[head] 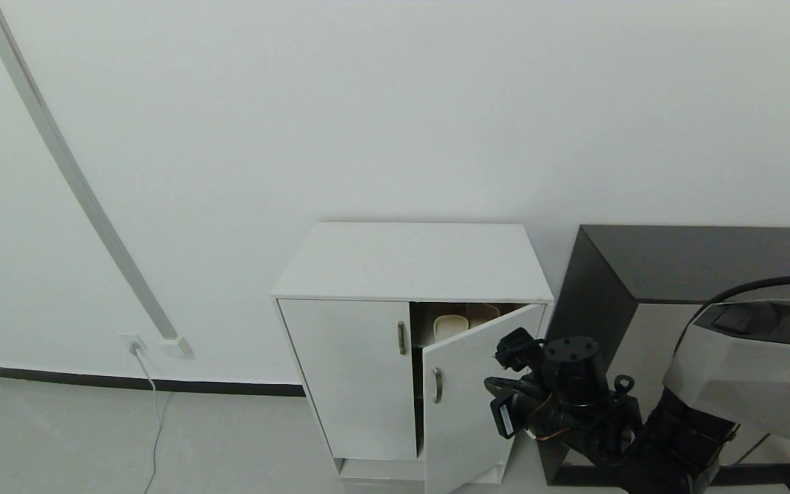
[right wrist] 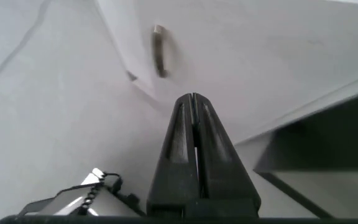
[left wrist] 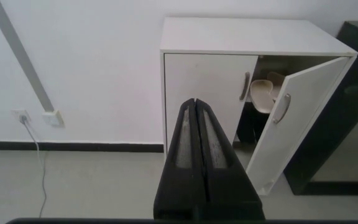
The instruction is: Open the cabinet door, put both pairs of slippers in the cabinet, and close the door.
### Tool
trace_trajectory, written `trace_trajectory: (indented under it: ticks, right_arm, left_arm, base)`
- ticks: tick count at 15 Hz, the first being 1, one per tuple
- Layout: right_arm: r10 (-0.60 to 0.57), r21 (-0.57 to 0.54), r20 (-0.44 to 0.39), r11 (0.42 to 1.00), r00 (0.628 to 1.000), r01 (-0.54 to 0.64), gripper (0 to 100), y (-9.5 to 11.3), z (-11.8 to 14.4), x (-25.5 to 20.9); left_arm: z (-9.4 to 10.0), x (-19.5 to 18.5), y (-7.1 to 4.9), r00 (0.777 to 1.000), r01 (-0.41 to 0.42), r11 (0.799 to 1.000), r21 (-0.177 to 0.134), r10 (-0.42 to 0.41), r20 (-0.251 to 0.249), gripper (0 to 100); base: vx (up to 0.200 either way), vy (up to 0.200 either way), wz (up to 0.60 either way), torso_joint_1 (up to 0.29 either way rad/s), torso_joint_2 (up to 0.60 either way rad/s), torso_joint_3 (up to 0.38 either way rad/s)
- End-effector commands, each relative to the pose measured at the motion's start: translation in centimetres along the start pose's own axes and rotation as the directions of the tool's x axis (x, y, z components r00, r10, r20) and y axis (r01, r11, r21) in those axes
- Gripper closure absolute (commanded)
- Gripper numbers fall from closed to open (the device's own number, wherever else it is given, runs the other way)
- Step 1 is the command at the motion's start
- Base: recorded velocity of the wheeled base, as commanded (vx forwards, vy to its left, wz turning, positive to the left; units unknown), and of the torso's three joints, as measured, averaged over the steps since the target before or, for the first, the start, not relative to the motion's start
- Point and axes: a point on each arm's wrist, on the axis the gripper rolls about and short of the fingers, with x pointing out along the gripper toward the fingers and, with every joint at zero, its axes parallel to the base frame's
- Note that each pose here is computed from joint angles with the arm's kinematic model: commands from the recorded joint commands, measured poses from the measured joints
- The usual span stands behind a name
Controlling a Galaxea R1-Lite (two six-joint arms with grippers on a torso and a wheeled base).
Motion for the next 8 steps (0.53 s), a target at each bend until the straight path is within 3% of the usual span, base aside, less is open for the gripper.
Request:
trace_trajectory:
  ticks: [1,2,8]
  right_arm:
    - [0.010,-0.003,-0.027,1.000,1.000,-0.010,100,0.09,-0.89,-0.04]
    - [0.010,-0.003,-0.027,1.000,1.000,-0.010,100,0.09,-0.95,-0.03]
    - [0.015,-0.006,-0.055,1.000,0.998,-0.015,100,0.25,-1.84,0.35]
  left_arm:
    - [0.00,0.01,0.00,1.000,0.000,1.000,-0.001,0.000,0.000,100]
    - [0.00,-0.01,0.00,1.000,0.000,1.000,-0.001,0.000,0.001,100]
    - [0.00,-0.01,0.00,1.000,0.001,1.000,0.001,-0.001,0.001,100]
  base:
    - [0.000,0.000,0.00,0.000,0.00,0.000]
    - [0.000,0.000,0.00,0.000,0.00,0.000]
    - [0.200,0.000,0.00,-0.002,0.00,0.004]
